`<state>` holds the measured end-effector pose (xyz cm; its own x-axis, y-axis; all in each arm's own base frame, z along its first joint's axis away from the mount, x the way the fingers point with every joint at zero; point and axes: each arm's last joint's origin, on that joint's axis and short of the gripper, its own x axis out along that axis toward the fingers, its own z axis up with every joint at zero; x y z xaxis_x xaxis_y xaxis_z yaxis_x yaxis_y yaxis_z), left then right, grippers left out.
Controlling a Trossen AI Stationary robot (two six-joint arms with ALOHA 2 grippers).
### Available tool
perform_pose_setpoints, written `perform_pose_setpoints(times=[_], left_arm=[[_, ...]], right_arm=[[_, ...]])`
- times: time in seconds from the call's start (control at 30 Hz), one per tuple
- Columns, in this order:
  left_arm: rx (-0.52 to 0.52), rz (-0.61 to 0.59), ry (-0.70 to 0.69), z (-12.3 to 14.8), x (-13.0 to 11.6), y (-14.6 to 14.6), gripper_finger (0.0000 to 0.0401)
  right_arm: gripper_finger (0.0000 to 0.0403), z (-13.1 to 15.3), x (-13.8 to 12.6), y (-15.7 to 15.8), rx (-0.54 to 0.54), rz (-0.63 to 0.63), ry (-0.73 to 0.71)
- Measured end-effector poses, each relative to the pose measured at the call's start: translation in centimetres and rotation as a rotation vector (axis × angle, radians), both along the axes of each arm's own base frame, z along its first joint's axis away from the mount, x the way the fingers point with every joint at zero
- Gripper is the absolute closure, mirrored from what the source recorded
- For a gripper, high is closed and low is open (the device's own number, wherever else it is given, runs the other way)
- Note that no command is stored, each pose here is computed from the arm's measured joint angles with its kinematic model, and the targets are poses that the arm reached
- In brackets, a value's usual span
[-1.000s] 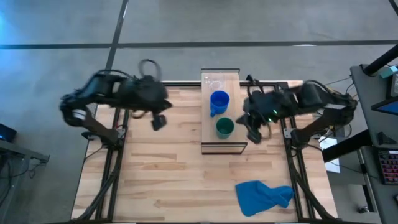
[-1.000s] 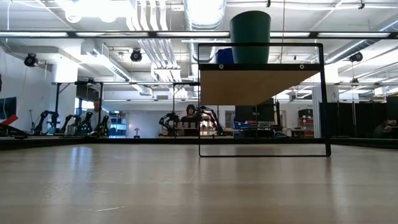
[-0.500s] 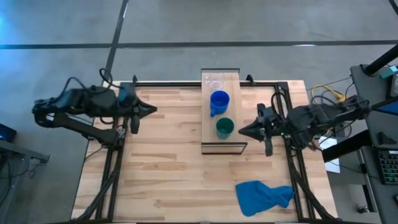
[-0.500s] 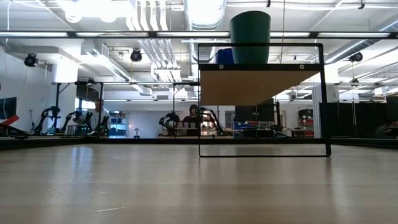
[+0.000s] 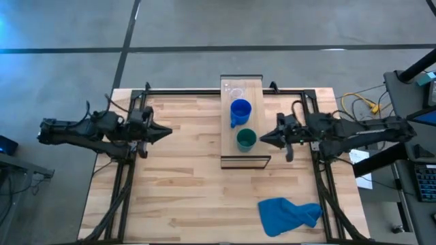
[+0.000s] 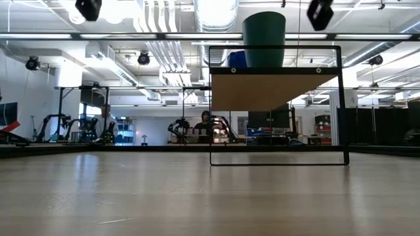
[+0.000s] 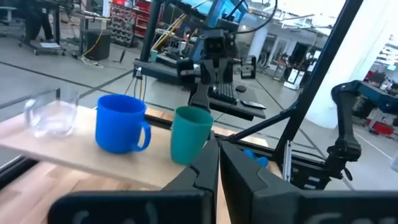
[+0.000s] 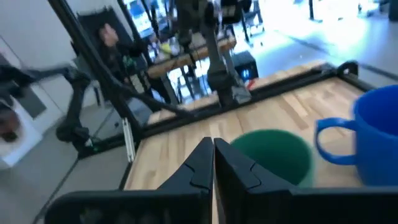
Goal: Stack small to large cups/mugs on shelf
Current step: Return to Home Position
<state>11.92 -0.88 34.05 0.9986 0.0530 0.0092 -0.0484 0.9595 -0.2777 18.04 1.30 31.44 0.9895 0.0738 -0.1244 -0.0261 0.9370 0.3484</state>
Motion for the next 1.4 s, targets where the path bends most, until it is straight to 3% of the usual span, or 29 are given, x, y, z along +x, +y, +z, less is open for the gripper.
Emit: perform_pose_setpoints(times=[0.2, 0.33, 0.5, 0.87, 1.13, 1.4], left_arm=[[-0.012, -0.001, -0.076, -3.3, -3.3, 0.4, 0.0400], [-0.071, 0.002, -0.169, -5.3, -4.5, 0.5, 0.0400], [-0.054, 0.009, -0.255, -7.7, -5.2, 0.6, 0.0400], [-0.044, 0.023, -0.209, -10.9, -3.6, 0.5, 0.0400], [-0.017, 0.005, -0.359, -12.8, -3.0, 0.3, 0.0400], [-0.007, 0.004, -0.280, -14.7, -2.5, 0.3, 0.0400]], right_arm=[[0.0394, -1.8, -3.5, 0.2, 0.007, 0.031, -0.088], [0.0394, -4.0, -4.6, 0.0, 0.024, 0.023, -0.151], [0.0394, -6.4, -5.6, -0.1, 0.005, 0.023, -0.256], [0.0394, -11.7, -7.3, -0.2, 0.078, 0.027, -0.424], [0.0394, -11.3, -7.9, -0.3, 0.063, 0.008, -0.473], [0.0394, -11.6, -7.9, -0.3, 0.044, 0.006, -0.443]])
